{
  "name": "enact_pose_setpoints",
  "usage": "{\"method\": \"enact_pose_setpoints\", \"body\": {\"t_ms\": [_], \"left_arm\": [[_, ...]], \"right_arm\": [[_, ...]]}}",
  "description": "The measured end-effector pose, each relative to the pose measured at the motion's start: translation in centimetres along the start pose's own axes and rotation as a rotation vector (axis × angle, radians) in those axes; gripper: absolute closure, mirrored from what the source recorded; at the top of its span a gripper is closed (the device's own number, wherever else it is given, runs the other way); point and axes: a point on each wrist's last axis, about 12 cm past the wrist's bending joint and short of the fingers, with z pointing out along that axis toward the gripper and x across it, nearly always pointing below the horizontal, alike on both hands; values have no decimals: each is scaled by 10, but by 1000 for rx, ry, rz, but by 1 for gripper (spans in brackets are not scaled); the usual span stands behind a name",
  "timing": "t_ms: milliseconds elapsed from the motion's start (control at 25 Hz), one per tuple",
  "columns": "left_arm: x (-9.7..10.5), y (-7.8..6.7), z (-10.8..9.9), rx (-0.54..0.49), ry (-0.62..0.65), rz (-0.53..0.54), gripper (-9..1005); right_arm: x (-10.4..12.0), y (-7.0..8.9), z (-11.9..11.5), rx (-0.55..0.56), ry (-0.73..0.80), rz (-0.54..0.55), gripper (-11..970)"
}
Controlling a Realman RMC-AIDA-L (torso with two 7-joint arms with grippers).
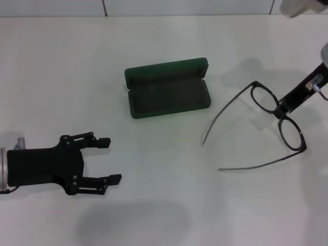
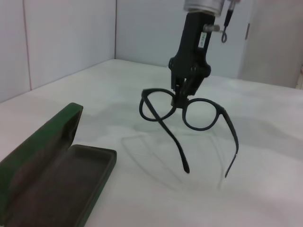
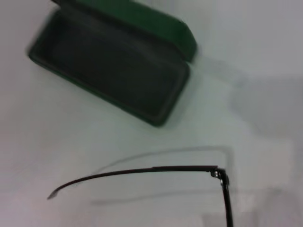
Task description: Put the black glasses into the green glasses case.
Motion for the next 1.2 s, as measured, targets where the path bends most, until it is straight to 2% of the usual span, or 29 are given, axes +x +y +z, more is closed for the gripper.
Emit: {"method": "enact_pose_setpoints", "body": {"t_ms": [280,480,520,560,600,800,1000,1120,1200], "left_arm": [[-2,0,2,6,-17,-28,185],[-7,2,9,25,-33,-76,188],[-8,3,12,30,-39,-82,189],[-9,4,14,36,-46,-87,189],[-9,4,16,40,-50,-92,190],[-14,5,36,82,-81,-127,193],[-19,2,65,145,-106,-179,195],[-19,3,77,128,-137,-204,197],[-19,5,81,92,-169,-213,240]], "right_arm": [[22,-16,-12,-75,-156,-36,890],[39,-29,-21,-136,-408,-108,891],[39,-29,-21,-136,-408,-108,891],[48,-34,-20,-136,-520,-140,891],[48,-35,-19,-132,-550,-144,891],[52,-39,-8,-145,-683,-150,892],[50,-38,-4,-166,-791,-156,893],[49,-36,-7,-193,-886,-163,893],[49,-35,-8,-214,-941,-168,893]]}}
